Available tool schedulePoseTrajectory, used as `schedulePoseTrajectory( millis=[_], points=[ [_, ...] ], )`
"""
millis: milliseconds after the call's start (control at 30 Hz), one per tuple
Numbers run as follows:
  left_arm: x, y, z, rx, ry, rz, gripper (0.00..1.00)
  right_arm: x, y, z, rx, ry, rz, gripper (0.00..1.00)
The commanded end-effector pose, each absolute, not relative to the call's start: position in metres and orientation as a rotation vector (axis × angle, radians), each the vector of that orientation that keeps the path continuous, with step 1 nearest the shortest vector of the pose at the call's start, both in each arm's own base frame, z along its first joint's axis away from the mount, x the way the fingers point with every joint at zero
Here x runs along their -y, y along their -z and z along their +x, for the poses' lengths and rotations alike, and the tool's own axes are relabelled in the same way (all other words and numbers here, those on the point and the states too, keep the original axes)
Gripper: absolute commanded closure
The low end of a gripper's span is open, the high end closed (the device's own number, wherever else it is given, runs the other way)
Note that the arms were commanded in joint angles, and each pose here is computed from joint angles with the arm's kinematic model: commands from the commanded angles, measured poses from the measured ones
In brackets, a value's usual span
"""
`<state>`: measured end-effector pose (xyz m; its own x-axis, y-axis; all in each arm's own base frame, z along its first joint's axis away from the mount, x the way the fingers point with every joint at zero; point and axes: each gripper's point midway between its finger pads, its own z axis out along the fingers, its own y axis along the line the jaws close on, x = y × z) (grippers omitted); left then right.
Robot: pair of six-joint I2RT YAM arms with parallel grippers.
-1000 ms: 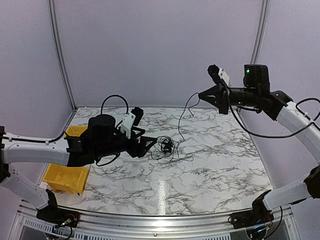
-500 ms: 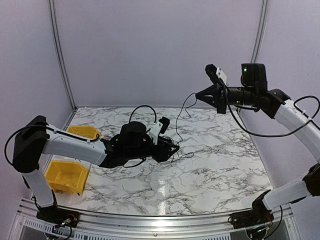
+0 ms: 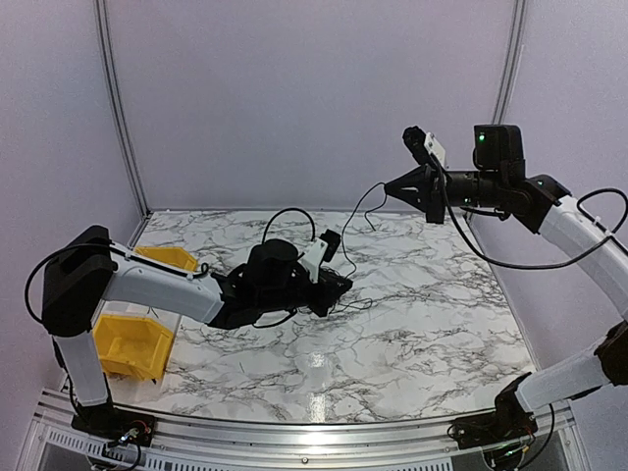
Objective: Untangle the cables
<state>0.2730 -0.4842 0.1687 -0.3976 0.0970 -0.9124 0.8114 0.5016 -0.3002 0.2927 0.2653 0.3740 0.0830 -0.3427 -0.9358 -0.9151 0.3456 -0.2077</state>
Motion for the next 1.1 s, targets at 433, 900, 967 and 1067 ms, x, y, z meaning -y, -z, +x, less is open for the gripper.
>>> schedulePoseTrajectory(
  millis=[433, 900, 967, 1067],
  points=[
    [0.292, -0.282, 0.242, -2.111, 0.398, 0.625, 1.0, -0.241, -0.237, 0.312, -1.675, -0.634, -1.221, 0.56],
    [0.117, -0.283, 0.202, -2.31, 0.014, 0.139, 1.0, -0.238, -0.19, 0.313, -1.77, -0.633, -1.262, 0.56],
    [0.103, -0.28, 0.198, -2.319, -0.016, 0.086, 1.0, -0.238, -0.188, 0.312, -1.772, -0.631, -1.266, 0.56],
    [0.081, -0.272, 0.191, -2.332, -0.088, 0.036, 1.0, -0.237, -0.187, 0.312, -1.773, -0.628, -1.267, 0.56]
  ],
)
